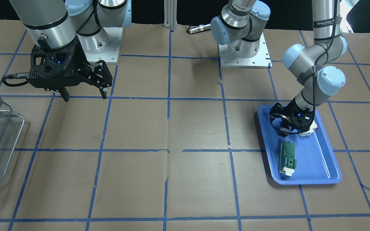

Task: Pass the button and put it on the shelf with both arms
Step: 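Grasp the red push-button's clear block with the left gripper, then carry the button to table center with left gripper while right gripper approaches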

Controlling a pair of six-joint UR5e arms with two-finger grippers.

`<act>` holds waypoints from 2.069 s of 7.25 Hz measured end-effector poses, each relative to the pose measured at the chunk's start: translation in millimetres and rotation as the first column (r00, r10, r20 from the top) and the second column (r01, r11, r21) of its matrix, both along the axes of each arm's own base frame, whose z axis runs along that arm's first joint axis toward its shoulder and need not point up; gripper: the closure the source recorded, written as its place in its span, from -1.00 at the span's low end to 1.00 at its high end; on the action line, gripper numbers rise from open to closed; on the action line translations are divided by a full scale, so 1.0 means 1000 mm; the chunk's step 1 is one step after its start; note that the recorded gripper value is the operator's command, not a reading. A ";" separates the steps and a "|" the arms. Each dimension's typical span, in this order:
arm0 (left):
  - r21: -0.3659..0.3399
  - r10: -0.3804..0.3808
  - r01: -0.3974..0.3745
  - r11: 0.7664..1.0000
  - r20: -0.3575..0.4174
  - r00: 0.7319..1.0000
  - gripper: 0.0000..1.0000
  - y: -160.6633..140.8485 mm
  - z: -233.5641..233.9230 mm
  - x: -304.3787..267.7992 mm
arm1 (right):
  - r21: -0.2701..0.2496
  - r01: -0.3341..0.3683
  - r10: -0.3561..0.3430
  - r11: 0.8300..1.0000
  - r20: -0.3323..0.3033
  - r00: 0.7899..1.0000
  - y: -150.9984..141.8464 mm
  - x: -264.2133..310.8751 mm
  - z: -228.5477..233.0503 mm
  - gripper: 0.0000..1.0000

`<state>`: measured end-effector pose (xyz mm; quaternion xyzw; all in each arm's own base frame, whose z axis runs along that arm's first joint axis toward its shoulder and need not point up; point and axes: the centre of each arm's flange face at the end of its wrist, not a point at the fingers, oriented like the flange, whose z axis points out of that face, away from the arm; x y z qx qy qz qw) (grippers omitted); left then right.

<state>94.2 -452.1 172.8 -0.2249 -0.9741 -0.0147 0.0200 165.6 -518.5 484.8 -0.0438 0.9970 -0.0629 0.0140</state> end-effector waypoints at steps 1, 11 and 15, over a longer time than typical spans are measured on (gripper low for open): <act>0.001 -0.007 0.007 1.000 0.001 1.000 0.75 0.000 -0.001 0.000 | -0.003 0.001 -0.001 1.000 0.000 1.000 -0.001 -0.001 0.001 -1.00; -0.134 -0.157 0.132 0.982 -0.195 0.968 0.98 -0.021 0.146 -0.125 | 0.009 0.077 -0.077 0.997 0.056 0.995 -0.015 -0.201 0.027 -1.00; -0.282 -0.567 0.512 0.811 -0.164 0.807 0.98 -0.003 0.246 -0.344 | 0.138 0.093 -0.151 0.986 0.508 0.848 -0.004 -0.227 -0.002 -1.00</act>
